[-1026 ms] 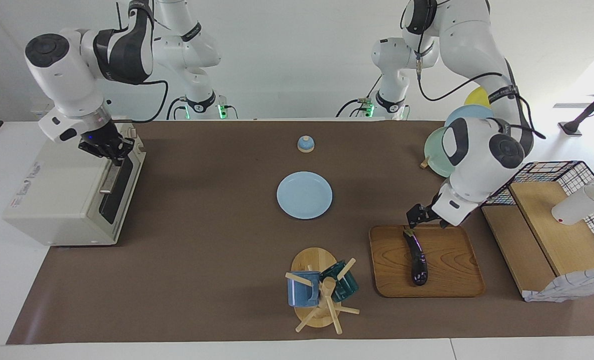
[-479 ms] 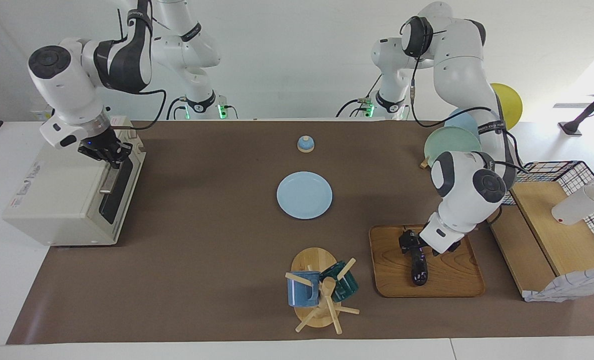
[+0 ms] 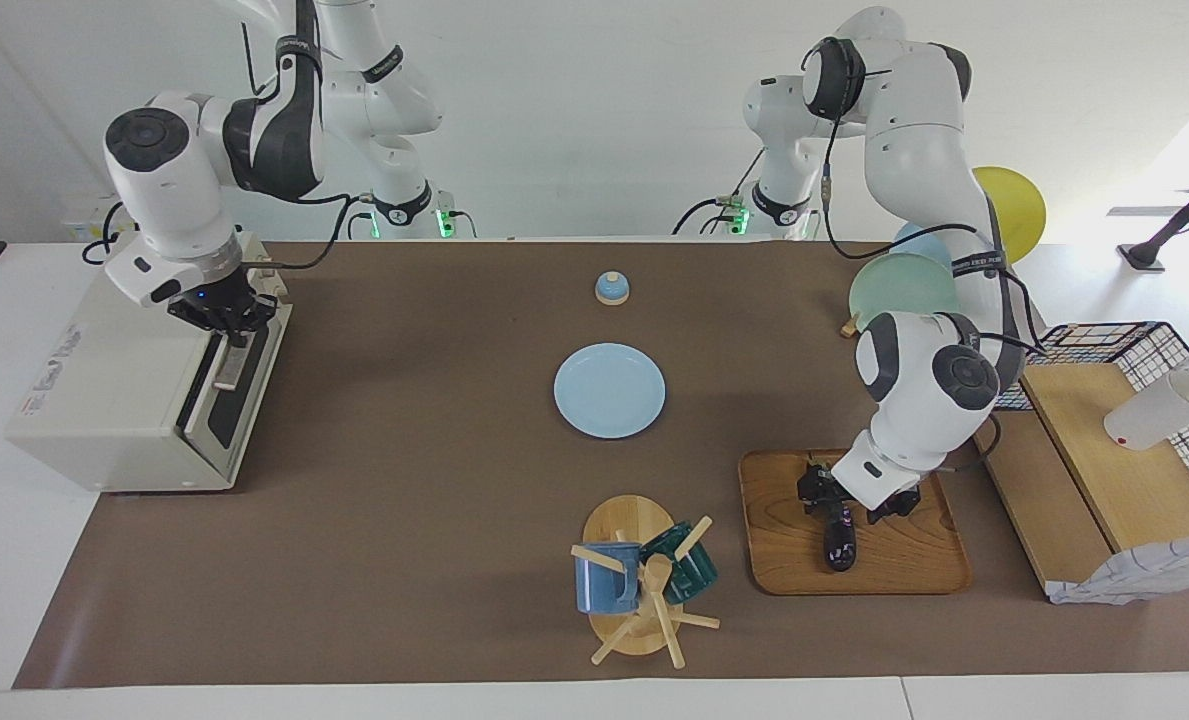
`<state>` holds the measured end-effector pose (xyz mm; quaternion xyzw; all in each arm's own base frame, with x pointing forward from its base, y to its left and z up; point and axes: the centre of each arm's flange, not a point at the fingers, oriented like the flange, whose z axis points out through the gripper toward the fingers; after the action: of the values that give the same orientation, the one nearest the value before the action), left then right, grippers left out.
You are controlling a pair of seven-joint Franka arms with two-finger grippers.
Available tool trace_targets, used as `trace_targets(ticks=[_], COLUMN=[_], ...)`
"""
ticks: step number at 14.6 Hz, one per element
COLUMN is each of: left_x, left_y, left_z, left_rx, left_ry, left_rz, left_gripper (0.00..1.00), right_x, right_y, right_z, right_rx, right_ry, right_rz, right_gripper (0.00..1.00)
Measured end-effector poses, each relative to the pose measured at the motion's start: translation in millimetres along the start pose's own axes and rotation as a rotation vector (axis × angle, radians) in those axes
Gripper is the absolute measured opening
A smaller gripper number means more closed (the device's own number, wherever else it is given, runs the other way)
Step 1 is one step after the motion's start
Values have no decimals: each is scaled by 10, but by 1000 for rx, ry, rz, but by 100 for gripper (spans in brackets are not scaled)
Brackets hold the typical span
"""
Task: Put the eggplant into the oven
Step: 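Grasp the eggplant with the left gripper while the right gripper reaches the oven, then lift the eggplant with the left gripper while the right gripper opens the oven door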
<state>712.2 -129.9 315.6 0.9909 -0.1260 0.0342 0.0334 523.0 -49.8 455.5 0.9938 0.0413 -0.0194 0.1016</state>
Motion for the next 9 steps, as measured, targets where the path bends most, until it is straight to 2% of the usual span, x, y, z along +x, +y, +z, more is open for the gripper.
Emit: trace_targets(ticks=[2,3,4,7,9], left_x=[-12,-21,-28,-34,-34], left_y=[6,13,21,31,26], left_z=[22,40,52,64,63], left_rx=[-1,-1,-1,-2,-1], left_ry=[-5,-9,-11,-14,-14], left_rz=[1,2,3,6,5], left_gripper=[96,87,72,39,36], right_x=[13,23,37,93,118], right_y=[-232,-323,-401,-556,-642], right_z=[75,131,194,393,520], right_rx=[7,19,37,86,97], right_ry=[14,19,20,27,42], right_rz=[-7,-9,-8,0,-4], right_gripper=[1,1,1,1,1])
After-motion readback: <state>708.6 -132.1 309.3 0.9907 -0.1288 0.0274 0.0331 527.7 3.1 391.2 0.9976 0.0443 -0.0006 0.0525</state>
